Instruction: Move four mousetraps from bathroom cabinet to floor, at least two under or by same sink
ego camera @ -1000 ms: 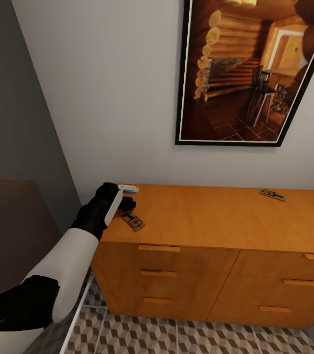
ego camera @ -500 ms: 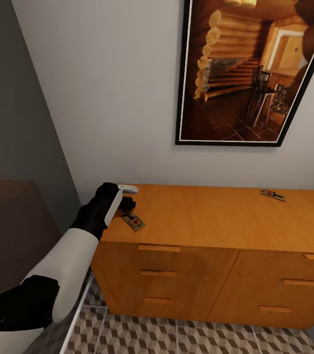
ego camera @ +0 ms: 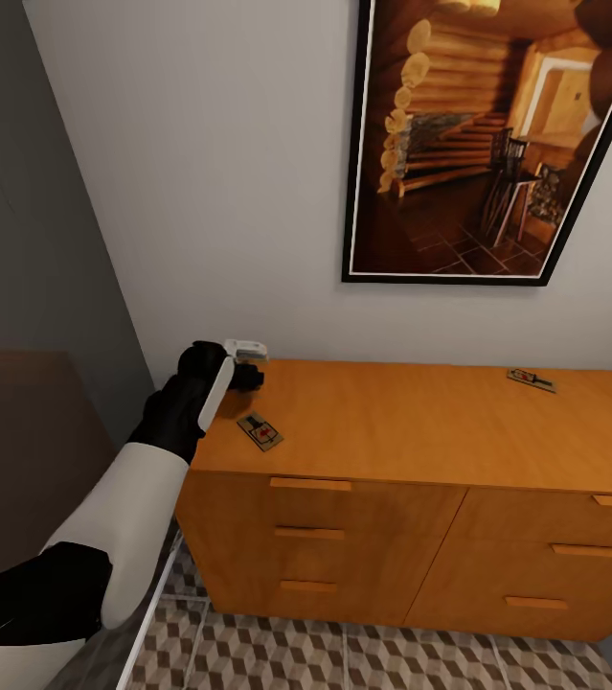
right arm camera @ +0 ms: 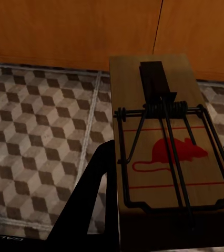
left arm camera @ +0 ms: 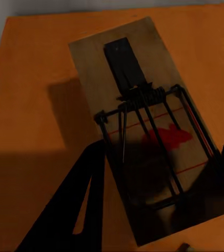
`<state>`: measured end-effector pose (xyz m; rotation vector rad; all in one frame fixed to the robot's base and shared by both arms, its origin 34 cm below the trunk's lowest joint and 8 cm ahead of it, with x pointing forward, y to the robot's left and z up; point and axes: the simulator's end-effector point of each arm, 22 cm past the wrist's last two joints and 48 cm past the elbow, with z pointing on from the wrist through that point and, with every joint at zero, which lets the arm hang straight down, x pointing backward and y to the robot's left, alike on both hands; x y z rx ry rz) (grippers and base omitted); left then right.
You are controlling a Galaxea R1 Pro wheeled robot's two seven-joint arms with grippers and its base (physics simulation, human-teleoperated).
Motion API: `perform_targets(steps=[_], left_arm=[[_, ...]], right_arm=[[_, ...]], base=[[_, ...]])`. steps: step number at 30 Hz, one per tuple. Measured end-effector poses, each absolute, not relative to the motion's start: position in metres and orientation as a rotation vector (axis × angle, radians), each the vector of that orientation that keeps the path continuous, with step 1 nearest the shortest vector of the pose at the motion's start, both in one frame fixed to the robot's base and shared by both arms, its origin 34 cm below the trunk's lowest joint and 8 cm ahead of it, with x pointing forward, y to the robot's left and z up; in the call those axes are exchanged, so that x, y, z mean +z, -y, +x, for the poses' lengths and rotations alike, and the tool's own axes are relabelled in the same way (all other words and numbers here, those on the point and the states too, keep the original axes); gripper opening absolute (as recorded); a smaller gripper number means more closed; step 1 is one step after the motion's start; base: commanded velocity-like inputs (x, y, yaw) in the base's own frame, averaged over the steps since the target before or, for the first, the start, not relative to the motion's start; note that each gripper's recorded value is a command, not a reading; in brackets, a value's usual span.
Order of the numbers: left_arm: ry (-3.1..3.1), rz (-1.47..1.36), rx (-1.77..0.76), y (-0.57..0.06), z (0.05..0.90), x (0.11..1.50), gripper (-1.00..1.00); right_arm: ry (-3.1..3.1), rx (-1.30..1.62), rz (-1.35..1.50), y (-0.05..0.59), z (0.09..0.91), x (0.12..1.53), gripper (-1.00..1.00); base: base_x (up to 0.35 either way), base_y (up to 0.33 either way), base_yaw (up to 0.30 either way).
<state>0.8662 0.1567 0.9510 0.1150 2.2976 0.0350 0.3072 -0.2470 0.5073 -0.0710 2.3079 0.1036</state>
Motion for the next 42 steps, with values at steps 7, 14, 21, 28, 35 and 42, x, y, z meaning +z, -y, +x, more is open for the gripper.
perform_targets(steps=[7,14,21,28,35,42], left_arm=[[-2.258,0.110,0.025,-0.155,0.869,0.968,-1.00],[-2.217,0.106,0.019,-0.154,0.871,0.985,-1.00],[-2.214,0.109,0.023,-0.154,0.871,0.986,-1.00],[-2.217,0.111,0.024,-0.154,0.871,0.984,-1.00],[-2.233,0.113,0.028,-0.155,0.870,0.978,-1.00],[-2.240,0.114,0.028,-0.154,0.870,0.975,-1.00]], right_arm=[[-2.308,0.104,-0.071,0.247,0.307,0.507,-1.00],[-2.308,0.104,-0.071,0.247,0.307,0.507,-1.00],[-2.308,0.104,-0.071,0.247,0.308,0.507,-1.00],[-2.308,0.104,-0.071,0.247,0.307,0.507,-1.00],[-2.309,0.104,-0.073,0.248,0.307,0.507,-1.00],[-2.309,0.103,-0.072,0.248,0.307,0.507,-1.00]], base=[[0.000,0.000,0.000],[0.000,0.000,0.000],[-0.012,0.000,0.000],[-0.264,0.000,0.000],[-0.331,0.000,0.000],[-0.335,0.000,0.000]])
